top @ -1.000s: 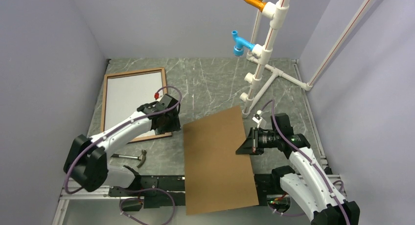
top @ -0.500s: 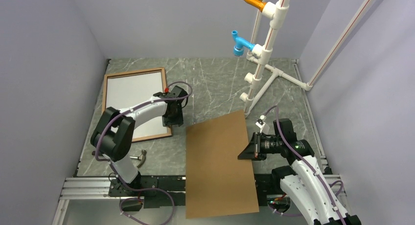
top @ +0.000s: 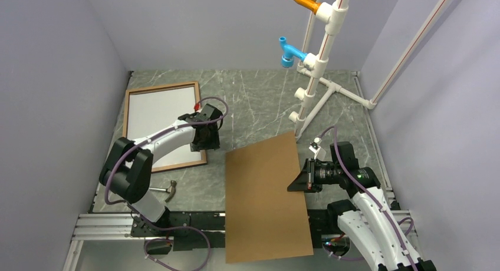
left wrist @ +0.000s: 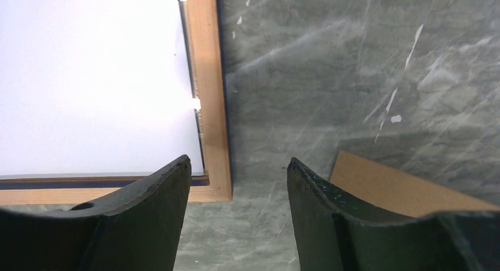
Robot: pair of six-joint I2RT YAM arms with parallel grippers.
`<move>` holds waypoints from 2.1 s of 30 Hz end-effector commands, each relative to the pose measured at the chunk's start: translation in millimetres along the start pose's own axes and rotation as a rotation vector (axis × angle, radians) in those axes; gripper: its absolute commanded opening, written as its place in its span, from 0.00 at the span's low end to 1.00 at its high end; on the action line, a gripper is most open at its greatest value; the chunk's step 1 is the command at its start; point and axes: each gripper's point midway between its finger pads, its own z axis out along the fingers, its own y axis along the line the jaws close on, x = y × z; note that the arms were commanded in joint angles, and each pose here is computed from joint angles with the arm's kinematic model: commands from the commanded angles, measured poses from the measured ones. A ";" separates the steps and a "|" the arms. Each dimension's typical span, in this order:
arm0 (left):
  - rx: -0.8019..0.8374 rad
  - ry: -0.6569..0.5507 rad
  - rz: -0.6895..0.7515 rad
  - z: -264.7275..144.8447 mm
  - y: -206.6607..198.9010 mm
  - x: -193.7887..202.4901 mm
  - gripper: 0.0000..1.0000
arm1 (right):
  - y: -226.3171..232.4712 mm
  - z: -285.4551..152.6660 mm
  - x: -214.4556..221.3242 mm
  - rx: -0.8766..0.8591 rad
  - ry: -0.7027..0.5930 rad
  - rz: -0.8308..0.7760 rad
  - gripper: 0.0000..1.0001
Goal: Put the photo into the frame
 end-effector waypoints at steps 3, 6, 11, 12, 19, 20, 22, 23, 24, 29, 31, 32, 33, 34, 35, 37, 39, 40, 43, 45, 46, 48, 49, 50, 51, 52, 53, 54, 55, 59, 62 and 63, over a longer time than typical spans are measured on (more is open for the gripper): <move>-0.085 -0.007 0.014 8.6 11.3 -4.7 0.62 | 9.2 -3.9 -0.9 -0.025 -0.010 -0.011 0.00; -0.075 0.020 0.017 22.2 5.9 0.8 0.59 | 11.0 -5.6 -0.1 -0.026 -0.011 -0.008 0.00; -0.060 0.030 0.012 24.5 -0.1 3.2 0.39 | 22.0 -12.7 -0.5 -0.036 -0.024 -0.002 0.00; -0.049 0.024 0.011 22.5 -2.8 2.7 0.37 | 22.5 -13.5 -0.5 -0.031 -0.025 0.007 0.00; 0.049 0.001 0.031 8.8 -40.2 4.0 0.10 | 29.6 -21.0 -4.2 -0.012 -0.059 0.011 0.00; 0.061 -0.002 0.037 7.7 -47.0 4.2 0.05 | 30.8 -23.1 -5.1 -0.004 -0.069 0.007 0.00; 0.077 -0.006 0.048 5.6 -60.6 5.4 0.01 | 28.4 -29.8 -8.6 0.052 -0.109 0.007 0.00; 0.094 -0.006 0.053 3.6 -69.7 4.6 0.00 | 30.1 -33.8 -10.5 0.068 -0.127 -0.001 0.00; 0.105 -0.004 0.060 2.4 -77.1 5.2 0.00 | 33.7 -38.8 -12.5 0.079 -0.147 -0.012 0.00; 0.170 0.020 0.078 0.8 -113.2 14.1 0.00 | 54.8 -63.8 -18.3 0.111 -0.224 -0.064 0.00; 0.199 0.027 0.078 0.6 -126.6 18.2 0.00 | 62.0 -72.9 -19.0 0.123 -0.246 -0.083 0.00; 0.210 0.029 0.078 0.1 -132.1 19.8 0.00 | 65.2 -77.6 -19.2 0.132 -0.256 -0.090 0.00; 0.222 0.032 0.079 -0.4 -138.2 21.7 0.00 | 70.7 -83.7 -19.8 0.135 -0.272 -0.106 0.00; 0.232 0.035 0.079 -1.2 -143.8 23.6 0.00 | 73.2 -87.9 -19.8 0.143 -0.281 -0.114 0.00; 0.241 0.038 0.081 -2.1 -149.2 25.4 0.00 | 75.4 -92.1 -19.9 0.153 -0.290 -0.124 0.00; 0.255 0.039 0.082 -4.5 -159.3 28.0 0.00 | 76.7 -99.9 -20.4 0.184 -0.308 -0.138 0.00; 0.271 0.039 0.081 -7.9 -168.9 30.6 0.00 | 77.9 -108.3 -20.8 0.215 -0.327 -0.155 0.00; 0.281 0.043 0.075 -8.9 -172.9 32.1 0.00 | 78.2 -112.7 -21.3 0.233 -0.340 -0.165 0.00; 0.332 0.061 0.042 -12.8 -188.3 38.2 0.00 | 77.7 -125.4 -22.8 0.285 -0.381 -0.190 0.00; 0.371 0.064 0.033 -16.4 -197.4 42.7 0.00 | 74.9 -130.0 -23.0 0.310 -0.399 -0.202 0.00; 0.385 0.060 0.032 -18.7 -200.2 43.5 0.02 | 72.6 -130.2 -23.1 0.319 -0.402 -0.203 0.00; 0.392 0.048 0.023 -23.4 -198.7 42.6 0.16 | 68.3 -127.0 -21.9 0.322 -0.392 -0.195 0.00; 0.396 0.040 0.018 -26.5 -196.2 41.6 0.31 | 67.5 -124.3 -21.1 0.313 -0.385 -0.191 0.00; 0.396 0.029 0.011 -29.6 -192.4 39.5 0.53 | 67.1 -121.5 -20.4 0.302 -0.378 -0.187 0.00; 0.400 0.021 0.002 -32.6 -187.7 37.3 0.67 | 66.8 -119.2 -20.1 0.292 -0.375 -0.185 0.00; 0.410 0.011 -0.007 -36.1 -183.8 34.5 0.75 | 65.3 -115.5 -19.8 0.282 -0.367 -0.180 0.00; 0.427 0.001 -0.020 -40.5 -179.6 30.5 0.80 | 66.4 -113.3 -19.7 0.266 -0.366 -0.179 0.00; 0.444 -0.008 -0.036 -43.8 -174.2 26.7 0.83 | 64.8 -109.5 -19.2 0.257 -0.355 -0.171 0.00; 0.466 -0.016 -0.051 -47.4 -169.7 23.2 0.84 | 65.1 -106.2 -19.0 0.242 -0.346 -0.169 0.00; 0.514 -0.064 -0.111 -57.1 -136.8 5.4 0.85 | 64.2 -97.8 -19.0 0.205 -0.334 -0.163 0.00; 0.518 -0.090 -0.158 -56.8 -103.9 -3.7 0.84 | 61.0 -92.3 -18.4 0.195 -0.318 -0.160 0.00; 0.509 -0.096 -0.172 -54.8 -91.3 -5.2 0.84 | 59.9 -90.5 -17.8 0.191 -0.311 -0.157 0.00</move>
